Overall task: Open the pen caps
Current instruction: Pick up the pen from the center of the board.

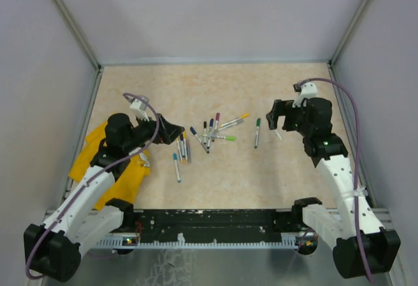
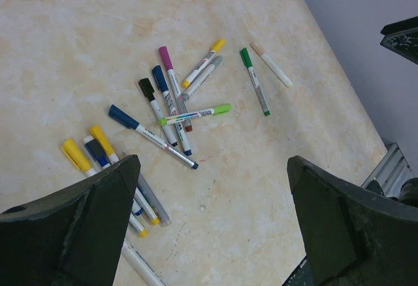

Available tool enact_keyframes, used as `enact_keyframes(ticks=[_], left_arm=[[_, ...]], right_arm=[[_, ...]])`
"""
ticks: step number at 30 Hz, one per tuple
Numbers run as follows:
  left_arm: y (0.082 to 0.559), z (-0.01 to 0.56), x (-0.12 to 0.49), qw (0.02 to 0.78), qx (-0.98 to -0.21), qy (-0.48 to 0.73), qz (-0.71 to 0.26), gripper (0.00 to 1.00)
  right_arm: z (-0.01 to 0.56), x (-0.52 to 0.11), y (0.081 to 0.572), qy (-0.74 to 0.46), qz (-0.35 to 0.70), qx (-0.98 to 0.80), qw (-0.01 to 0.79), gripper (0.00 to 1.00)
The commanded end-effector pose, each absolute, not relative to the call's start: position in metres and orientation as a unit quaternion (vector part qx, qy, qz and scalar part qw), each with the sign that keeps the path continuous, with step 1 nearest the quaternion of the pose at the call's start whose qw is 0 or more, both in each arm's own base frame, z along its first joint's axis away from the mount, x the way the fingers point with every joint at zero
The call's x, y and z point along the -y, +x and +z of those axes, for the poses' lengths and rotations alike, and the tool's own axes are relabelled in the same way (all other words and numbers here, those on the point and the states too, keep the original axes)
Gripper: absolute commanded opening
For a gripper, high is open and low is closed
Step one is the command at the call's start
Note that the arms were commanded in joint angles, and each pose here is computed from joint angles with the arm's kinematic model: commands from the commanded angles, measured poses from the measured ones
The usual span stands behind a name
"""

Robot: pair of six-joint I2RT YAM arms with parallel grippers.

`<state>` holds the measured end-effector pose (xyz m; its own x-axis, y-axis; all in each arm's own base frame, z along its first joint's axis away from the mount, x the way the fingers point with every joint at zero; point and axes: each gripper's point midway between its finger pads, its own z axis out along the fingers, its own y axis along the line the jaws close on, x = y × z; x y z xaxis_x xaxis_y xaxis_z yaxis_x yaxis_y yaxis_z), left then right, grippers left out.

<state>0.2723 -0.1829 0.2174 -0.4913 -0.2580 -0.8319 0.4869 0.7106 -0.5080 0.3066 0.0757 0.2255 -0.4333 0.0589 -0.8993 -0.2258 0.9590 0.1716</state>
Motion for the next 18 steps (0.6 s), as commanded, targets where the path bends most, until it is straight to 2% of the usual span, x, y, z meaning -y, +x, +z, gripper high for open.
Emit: enact_keyframes(ticks=[1, 11, 18], left_arm=[[0.271, 0.221, 0.186, 0.505, -0.77, 0.075, -0.383, 1.0], [0.265, 0.204, 0.193, 0.476, -0.784, 0.063, -0.393, 0.99], [0.251, 0.185, 0.211, 0.455, -0.808, 0.071, -0.368, 0.98]], right_arm=[[0.266, -0.081, 0.313, -0.056, 0.14, -0.803, 0.576, 0.99], [0.262, -0.086, 0.312, -0.076, 0.143, -0.801, 0.577, 0.99], [0.25, -0.1, 0.301, -0.171, 0.143, -0.773, 0.593, 0.99]])
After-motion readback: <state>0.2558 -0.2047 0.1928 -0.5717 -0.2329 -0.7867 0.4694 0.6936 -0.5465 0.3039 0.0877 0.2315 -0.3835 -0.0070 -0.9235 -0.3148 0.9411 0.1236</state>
